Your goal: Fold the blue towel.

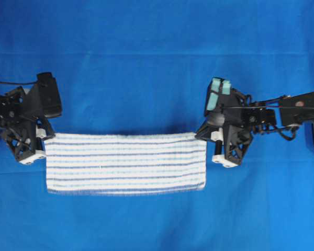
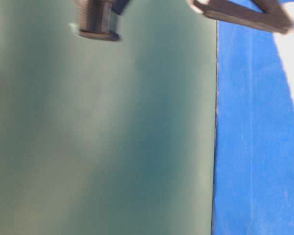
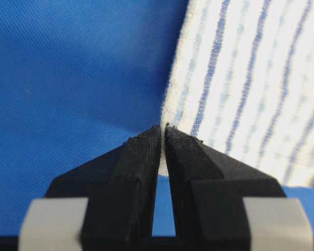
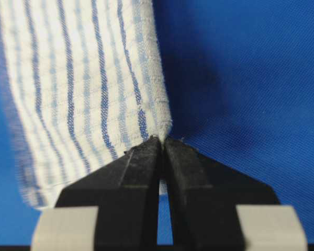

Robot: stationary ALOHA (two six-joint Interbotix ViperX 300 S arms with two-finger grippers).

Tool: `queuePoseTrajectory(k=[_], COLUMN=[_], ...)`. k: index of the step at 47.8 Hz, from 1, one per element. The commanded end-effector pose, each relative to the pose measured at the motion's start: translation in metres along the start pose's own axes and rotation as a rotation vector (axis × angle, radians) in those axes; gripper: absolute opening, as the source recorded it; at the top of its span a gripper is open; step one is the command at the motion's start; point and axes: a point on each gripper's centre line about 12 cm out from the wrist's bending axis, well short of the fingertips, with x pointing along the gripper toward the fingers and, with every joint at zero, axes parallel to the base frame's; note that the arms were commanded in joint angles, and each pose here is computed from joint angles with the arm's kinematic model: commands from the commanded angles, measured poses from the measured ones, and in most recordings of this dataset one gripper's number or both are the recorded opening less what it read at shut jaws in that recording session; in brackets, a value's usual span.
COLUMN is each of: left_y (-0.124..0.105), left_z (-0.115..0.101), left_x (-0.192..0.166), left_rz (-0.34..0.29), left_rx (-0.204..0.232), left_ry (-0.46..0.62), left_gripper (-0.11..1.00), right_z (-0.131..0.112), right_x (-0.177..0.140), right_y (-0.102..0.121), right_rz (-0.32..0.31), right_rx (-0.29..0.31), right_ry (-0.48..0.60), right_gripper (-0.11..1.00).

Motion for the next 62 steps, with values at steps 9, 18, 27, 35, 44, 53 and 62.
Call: queuePoseTrajectory(k=[9,18,27,35,44,53,62], left_y=[-0.011,-0.012,-0.025,-0.052,-0.076,-0.096,-0.122], left_z=[0.015,0.015,0.025,0.039,0.058,0.086,0.117], left_x=[-0.035,-0.036,-0.036,-0.036,-0.026,-0.021,-0.020], left_rz=[-0.068,-0.073,-0.128,-0.213,-0.244,-0.265,-0.278], left_rx=[0.014,0.012,0.039,0.105,0.145,0.181,0.267], left_ry=[-0.127,-0.135,-0.216,-0.307,-0.329,-0.381,-0.433], left_gripper=[0.02,0.02,0.02,0.02,0.02,0.02,0.02], right_z=[0.024,0.027,0.034,0.046,0.067,0.094,0.117], right_x=[-0.033,-0.033,-0.033,-0.037,-0.040,-0.040,-0.037], right_y=[0.008,0.006,-0.011,-0.044,-0.081,-0.109,-0.132], right_rz=[0.027,0.020,-0.020,-0.100,-0.192,-0.262,-0.319], right_rx=[-0.001,-0.009,0.007,0.038,0.054,0.044,0.015], right_ry=[-0.080,-0.087,-0.104,-0.132,-0.178,-0.214,-0.237], right_gripper=[0.03,0.03,0.03,0.03,0.03,0.03,0.03])
